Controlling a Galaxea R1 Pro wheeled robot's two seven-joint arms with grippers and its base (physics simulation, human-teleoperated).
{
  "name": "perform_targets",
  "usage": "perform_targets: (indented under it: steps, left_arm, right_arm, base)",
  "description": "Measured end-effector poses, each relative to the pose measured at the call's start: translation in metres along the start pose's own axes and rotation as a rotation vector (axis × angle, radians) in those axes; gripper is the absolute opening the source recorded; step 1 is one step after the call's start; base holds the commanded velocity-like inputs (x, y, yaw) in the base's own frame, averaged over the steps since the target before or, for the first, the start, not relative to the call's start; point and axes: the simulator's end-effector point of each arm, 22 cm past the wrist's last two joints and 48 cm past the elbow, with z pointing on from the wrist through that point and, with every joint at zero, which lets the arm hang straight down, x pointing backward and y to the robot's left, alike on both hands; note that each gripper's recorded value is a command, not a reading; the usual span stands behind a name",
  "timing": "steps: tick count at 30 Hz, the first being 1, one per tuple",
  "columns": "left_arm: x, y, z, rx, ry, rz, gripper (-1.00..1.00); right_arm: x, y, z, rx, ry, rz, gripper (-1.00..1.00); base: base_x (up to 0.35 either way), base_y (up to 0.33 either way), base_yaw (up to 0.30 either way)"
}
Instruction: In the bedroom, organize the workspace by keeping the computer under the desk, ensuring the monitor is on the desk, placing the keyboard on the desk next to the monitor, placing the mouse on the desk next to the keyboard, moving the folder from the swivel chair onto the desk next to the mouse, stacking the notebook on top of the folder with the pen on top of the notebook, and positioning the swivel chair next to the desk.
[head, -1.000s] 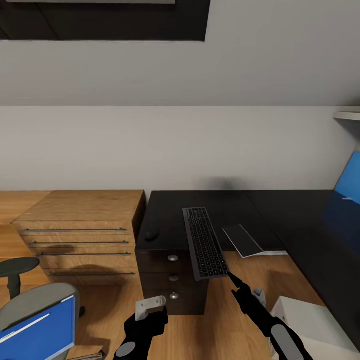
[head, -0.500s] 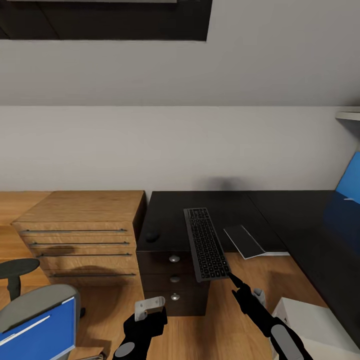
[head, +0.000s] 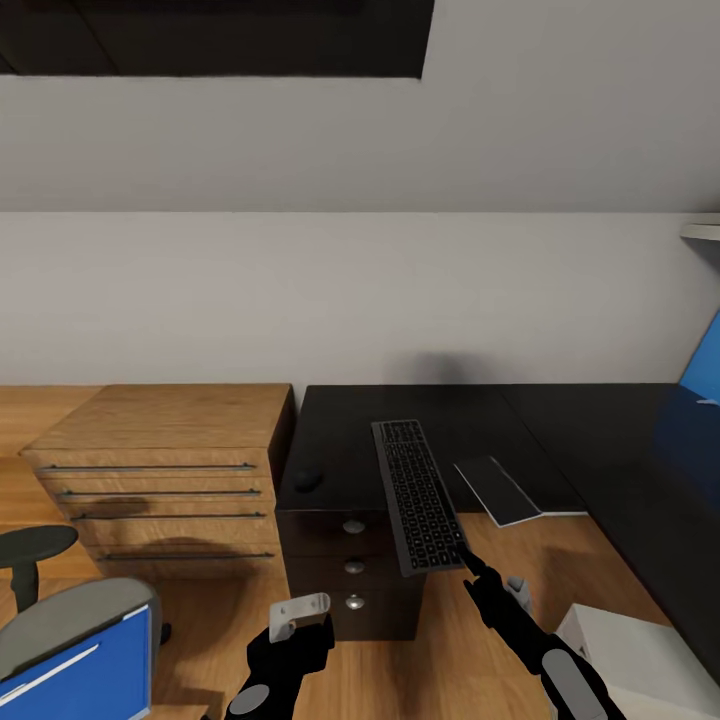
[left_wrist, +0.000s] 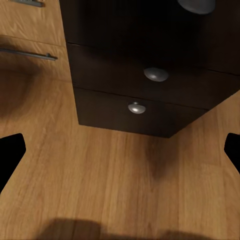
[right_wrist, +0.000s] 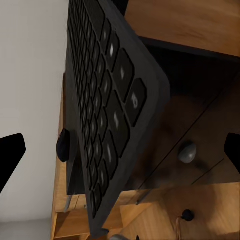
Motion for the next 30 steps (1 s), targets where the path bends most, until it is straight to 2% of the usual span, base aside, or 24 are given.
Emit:
perform_targets:
  steps: [6, 13, 22, 30]
  left_arm:
    - [-0.001, -0.001, 0.0, 0.001, -0.002, 0.0, 1.0]
    - [0.007, 0.0, 0.007, 0.003, -0.003, -0.002, 1.0]
    - [0.008, 0.003, 0.008, -0.002, 0.0, -0.004, 1.0]
    - [0.011, 0.004, 0.009, 0.005, 0.016, -0.022, 1.0]
  right_arm:
    - [0.0, 0.0, 0.0, 0.0, 0.0, 0.0, 1.0]
    - [0.002, -0.011, 0.003, 0.0, 0.0, 0.0, 1.0]
    - [0.002, -0.011, 0.003, 0.0, -0.001, 0.0, 1.0]
    - [0.002, -0.011, 0.003, -0.001, -0.001, 0.0, 1.0]
  base:
    - [0.007, 0.004, 0.0]
    - [0.0, 0.0, 0.0]
    - [0.004, 0.004, 0.0]
    - [0.148, 0.141, 0.0]
